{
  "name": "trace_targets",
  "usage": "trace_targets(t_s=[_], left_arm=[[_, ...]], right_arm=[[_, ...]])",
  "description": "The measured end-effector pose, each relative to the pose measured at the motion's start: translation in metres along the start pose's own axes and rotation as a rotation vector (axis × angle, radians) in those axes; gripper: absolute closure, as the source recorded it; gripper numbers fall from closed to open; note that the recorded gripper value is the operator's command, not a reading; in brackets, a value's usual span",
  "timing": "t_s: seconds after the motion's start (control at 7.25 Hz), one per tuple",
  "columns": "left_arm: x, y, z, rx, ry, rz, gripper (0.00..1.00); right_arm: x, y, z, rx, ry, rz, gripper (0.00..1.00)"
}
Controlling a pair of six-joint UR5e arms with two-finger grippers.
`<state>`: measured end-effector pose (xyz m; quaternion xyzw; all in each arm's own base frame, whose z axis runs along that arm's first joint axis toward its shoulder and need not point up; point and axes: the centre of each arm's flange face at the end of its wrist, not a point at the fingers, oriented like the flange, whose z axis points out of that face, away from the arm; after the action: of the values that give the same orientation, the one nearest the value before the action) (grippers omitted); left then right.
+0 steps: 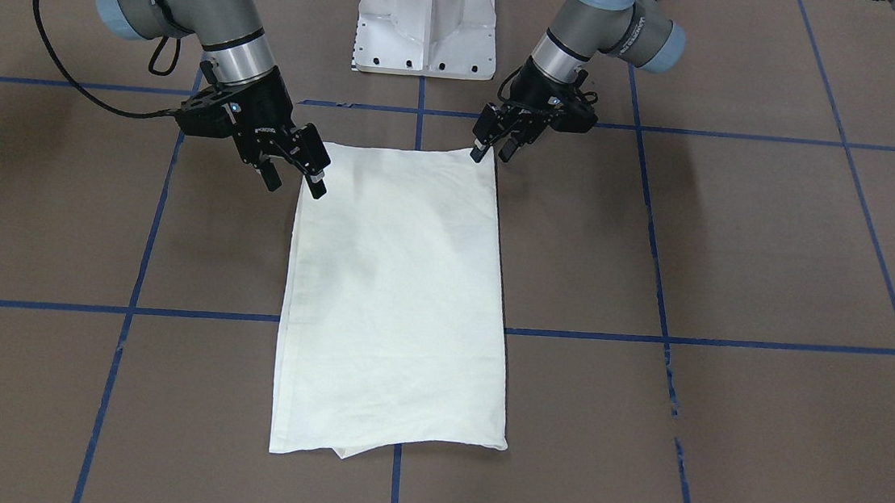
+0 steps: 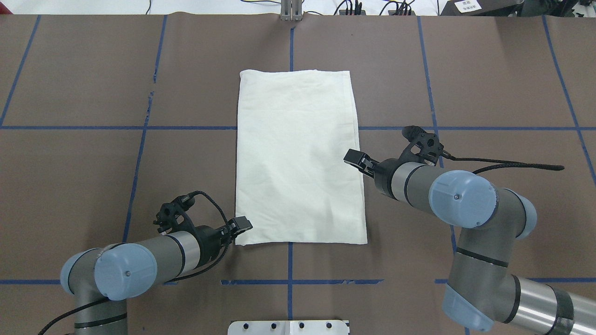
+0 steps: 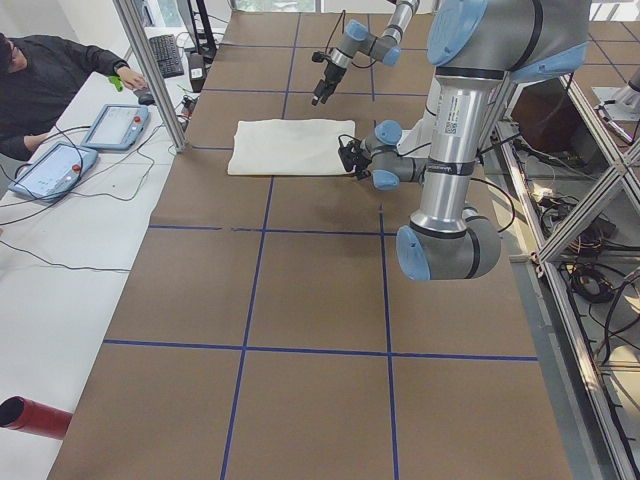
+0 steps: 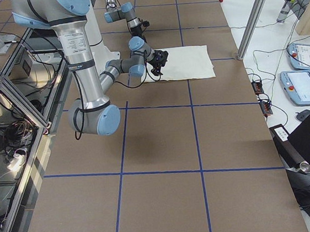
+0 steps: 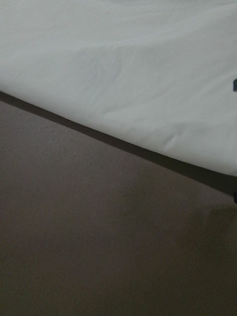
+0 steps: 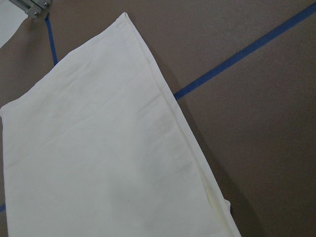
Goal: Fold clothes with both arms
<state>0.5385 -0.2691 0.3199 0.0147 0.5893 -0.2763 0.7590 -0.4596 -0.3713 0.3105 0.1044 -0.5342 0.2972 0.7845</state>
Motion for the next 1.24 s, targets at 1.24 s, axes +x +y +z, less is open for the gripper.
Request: trace_targets(t_s=[1.24], left_arm=[[0.002,0.016,0.008,-0.009,0.001,0.004,0.53]], right_arm=[[0.001,0.006,0.001,0.005,-0.002,-0.006,0.00]])
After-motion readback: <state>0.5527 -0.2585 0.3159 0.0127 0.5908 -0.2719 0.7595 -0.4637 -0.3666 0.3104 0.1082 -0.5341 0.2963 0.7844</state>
